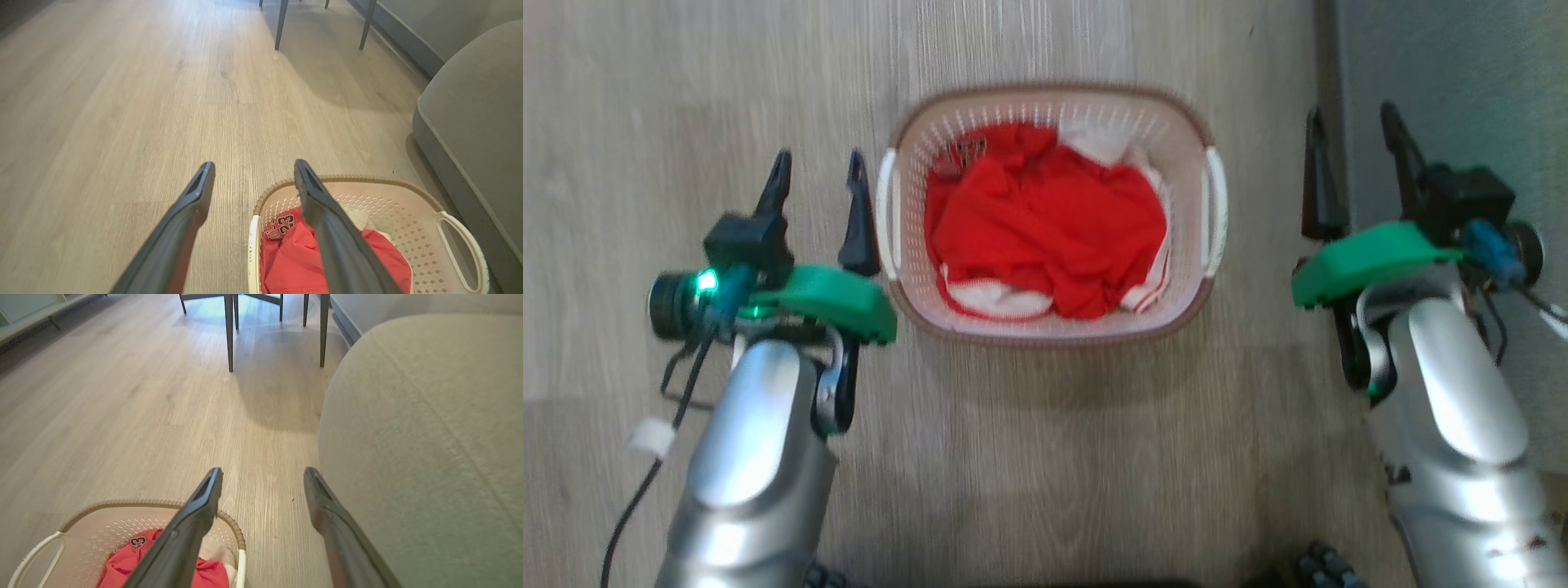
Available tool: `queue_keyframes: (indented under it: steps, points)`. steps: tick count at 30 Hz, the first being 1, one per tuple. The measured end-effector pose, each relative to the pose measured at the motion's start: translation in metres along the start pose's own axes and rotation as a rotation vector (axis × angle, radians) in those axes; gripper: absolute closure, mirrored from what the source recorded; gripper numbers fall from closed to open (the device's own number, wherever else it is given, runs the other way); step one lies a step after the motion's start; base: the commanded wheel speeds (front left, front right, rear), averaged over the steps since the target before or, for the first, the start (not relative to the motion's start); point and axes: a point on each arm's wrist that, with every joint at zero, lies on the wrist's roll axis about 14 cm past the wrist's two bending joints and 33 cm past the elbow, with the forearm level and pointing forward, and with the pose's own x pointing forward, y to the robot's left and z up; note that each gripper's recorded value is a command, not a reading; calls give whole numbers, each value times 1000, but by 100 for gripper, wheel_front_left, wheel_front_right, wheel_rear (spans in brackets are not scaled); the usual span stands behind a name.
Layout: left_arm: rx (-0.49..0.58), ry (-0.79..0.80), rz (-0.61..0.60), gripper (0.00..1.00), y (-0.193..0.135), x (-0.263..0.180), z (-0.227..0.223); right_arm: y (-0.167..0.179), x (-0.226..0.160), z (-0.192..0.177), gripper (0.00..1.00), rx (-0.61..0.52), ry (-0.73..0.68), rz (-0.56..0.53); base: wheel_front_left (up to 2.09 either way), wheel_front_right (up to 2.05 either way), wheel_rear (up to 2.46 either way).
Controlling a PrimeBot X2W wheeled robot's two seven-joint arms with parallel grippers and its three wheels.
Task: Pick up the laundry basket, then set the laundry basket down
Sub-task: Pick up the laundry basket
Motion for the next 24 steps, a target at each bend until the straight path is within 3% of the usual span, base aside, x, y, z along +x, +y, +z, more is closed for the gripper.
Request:
queue_keyframes:
  steps: [13, 24]
  points:
    - [-44, 268, -28, 0, -1, 35, -112, -16, 30, -120, 0, 83, 246, -25, 0, 0, 0]
    - [-32, 398, -37, 0, 6, 42, -165, -6, 40, -176, 0, 109, 341, 9, 0, 0, 0]
